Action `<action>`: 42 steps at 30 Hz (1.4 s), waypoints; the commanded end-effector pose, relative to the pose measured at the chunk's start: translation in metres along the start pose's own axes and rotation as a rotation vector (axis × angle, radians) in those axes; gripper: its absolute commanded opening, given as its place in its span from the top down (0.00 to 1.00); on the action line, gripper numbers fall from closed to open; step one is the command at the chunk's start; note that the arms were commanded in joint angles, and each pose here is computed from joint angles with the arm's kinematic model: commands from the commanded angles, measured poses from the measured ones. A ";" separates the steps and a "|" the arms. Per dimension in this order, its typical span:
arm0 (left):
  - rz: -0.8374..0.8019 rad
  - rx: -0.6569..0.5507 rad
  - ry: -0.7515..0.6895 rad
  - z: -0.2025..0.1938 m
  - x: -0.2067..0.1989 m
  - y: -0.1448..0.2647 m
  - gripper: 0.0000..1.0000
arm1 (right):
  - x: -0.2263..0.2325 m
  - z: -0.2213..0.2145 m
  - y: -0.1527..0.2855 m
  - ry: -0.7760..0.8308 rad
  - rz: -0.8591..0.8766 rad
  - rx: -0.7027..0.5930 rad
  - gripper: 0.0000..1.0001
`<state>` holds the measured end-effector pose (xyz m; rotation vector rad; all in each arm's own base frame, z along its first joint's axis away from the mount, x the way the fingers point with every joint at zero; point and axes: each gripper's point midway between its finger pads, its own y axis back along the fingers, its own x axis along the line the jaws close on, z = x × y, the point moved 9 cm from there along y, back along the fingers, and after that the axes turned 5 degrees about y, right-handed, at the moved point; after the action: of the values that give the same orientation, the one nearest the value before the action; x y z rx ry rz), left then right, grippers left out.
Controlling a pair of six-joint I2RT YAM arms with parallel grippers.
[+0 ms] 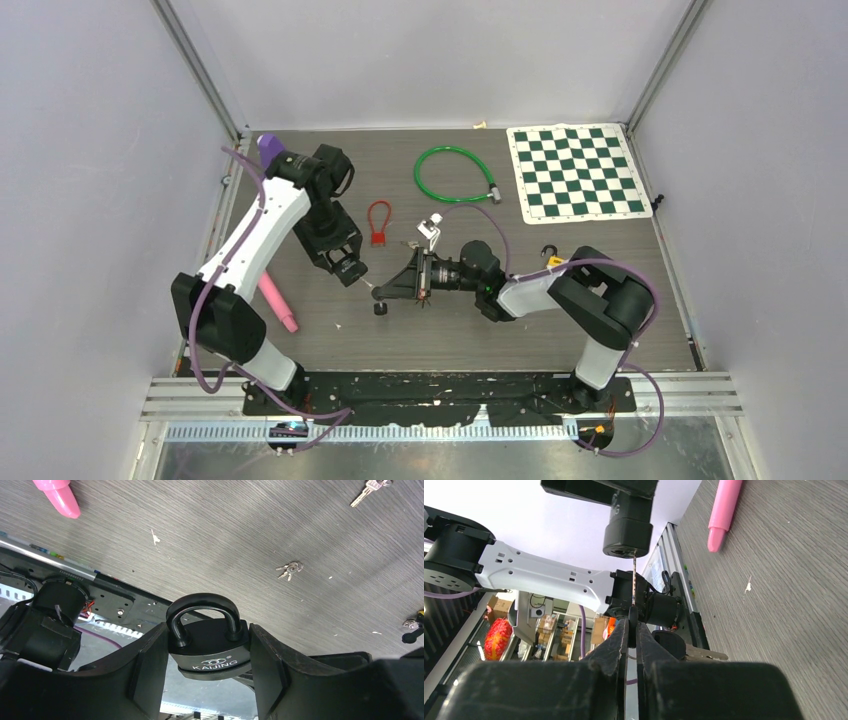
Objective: Unlock with the key
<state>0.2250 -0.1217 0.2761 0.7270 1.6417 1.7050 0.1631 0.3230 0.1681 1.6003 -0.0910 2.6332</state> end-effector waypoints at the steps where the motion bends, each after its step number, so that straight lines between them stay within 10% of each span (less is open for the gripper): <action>1: -0.063 -0.007 0.012 -0.003 0.002 0.014 0.90 | 0.028 0.015 -0.003 0.093 0.087 -0.046 0.95; 42: -0.160 0.016 -0.019 -0.016 -0.013 0.015 0.94 | 0.023 0.021 0.004 0.007 0.068 -0.097 0.95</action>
<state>0.2269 -0.1358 0.2764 0.6884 1.6313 1.6402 0.1639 0.3191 0.1817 1.6104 -0.1095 2.6129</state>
